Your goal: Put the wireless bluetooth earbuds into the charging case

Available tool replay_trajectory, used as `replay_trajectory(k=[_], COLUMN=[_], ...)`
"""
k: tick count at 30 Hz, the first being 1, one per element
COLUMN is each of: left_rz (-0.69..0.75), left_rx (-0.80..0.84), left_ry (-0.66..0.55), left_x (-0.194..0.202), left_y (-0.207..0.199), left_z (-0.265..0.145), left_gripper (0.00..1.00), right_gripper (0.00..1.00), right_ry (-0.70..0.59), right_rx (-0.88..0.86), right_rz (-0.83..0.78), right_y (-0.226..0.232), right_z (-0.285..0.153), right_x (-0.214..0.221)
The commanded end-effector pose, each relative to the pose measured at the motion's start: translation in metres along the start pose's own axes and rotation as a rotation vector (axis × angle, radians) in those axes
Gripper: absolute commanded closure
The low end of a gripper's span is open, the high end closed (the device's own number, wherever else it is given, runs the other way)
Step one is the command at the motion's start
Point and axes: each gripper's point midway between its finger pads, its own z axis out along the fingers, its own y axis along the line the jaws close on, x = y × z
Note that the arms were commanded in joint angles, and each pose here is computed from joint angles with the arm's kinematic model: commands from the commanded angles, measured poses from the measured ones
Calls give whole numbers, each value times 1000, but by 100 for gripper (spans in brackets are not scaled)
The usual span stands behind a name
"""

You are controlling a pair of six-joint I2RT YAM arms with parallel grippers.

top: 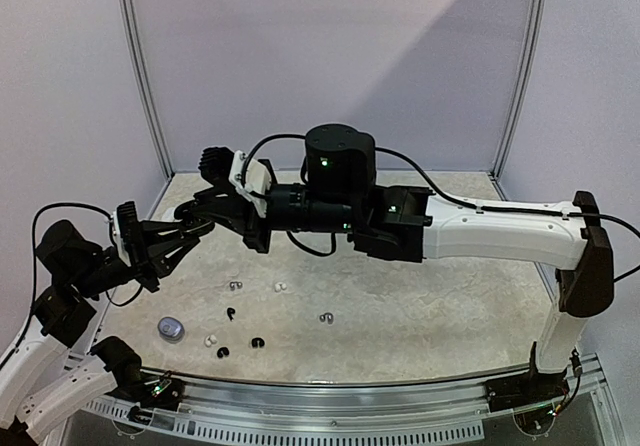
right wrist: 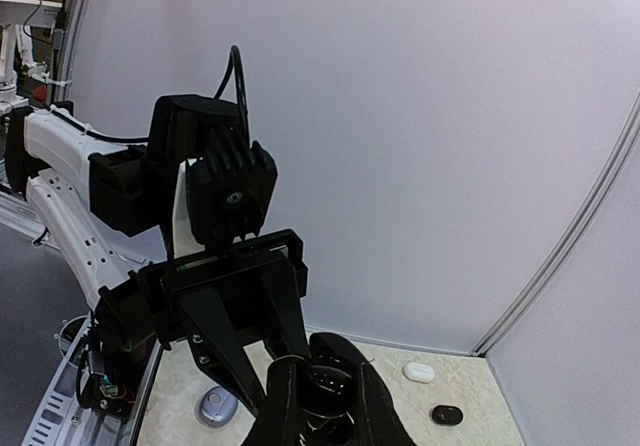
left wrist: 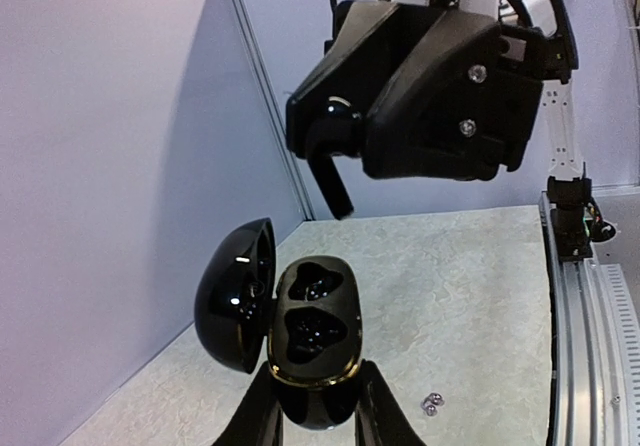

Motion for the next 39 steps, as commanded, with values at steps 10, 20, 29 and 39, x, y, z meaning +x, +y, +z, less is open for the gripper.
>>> replay_trajectory(k=[10, 20, 29, 39], left_rz=[-32, -51, -53, -52], left_rx=[-4, -23, -36, -32], left_ry=[-19, -12, -3, -4], left_x=[-11, -8, -6, -7], left_y=[2, 5, 7, 6], left_z=[1, 2, 1, 1], left_gripper=[100, 100, 100, 100], right_gripper=[100, 100, 100, 100], right_ry=[54, 90, 84, 101], right_rx=[43, 109, 139, 179], right_rz=[-35, -45, -41, -14], right_y=[-5, -16, -22, -29], right_z=[16, 14, 11, 13], right_x=[23, 30, 25, 32])
